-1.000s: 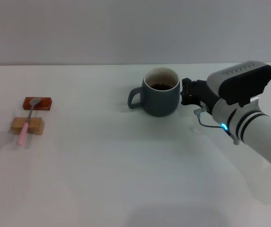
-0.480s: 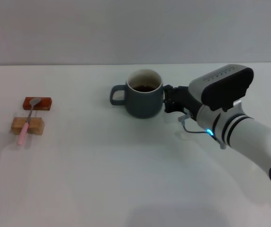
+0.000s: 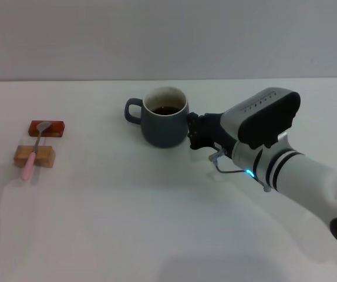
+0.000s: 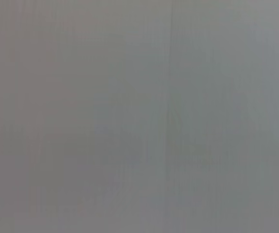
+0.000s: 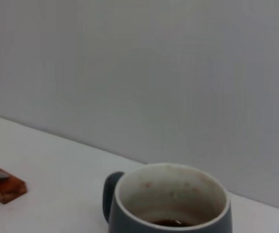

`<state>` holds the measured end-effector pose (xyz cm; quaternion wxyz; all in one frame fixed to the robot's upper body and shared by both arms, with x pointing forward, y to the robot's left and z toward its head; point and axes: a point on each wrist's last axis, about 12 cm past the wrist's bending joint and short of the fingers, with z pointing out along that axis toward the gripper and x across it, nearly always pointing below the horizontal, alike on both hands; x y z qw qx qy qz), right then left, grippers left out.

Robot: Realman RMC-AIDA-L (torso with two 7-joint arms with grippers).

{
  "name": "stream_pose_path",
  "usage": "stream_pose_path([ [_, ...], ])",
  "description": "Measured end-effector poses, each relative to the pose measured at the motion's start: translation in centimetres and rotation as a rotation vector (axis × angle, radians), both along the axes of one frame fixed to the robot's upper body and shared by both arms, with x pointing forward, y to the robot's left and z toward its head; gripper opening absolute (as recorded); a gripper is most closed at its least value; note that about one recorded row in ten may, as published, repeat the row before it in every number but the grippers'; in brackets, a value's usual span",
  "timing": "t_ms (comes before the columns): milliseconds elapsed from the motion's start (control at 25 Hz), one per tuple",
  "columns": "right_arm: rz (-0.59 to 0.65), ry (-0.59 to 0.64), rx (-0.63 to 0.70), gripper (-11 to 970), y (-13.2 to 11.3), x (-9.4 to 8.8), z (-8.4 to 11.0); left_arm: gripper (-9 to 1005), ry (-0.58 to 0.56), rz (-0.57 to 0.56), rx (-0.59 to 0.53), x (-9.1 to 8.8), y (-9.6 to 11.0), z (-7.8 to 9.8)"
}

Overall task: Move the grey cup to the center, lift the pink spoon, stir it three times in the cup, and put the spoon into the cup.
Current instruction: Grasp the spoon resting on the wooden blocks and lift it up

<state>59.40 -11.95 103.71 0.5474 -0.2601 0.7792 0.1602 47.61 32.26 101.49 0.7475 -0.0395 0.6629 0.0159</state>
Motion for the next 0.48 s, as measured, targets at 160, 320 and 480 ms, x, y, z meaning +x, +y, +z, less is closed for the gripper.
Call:
stream_pose_path([
  [160,-0.035,-0.052,0.053,0,-1.3,-0.7,-0.2,848,0.002,0.002,0.0,-0.1,0.1,-0.1],
  [320,-0.123,-0.175,0.122,0,-5.0,-1.7,-0.4,848,0.004,0.003,0.003,-0.2,0.2,-0.1],
  [480,-0.247,-0.321,0.184,0,-9.4,-3.7,-0.4,848,0.01,-0.019,0.008,-0.3,-0.2,-0.2],
])
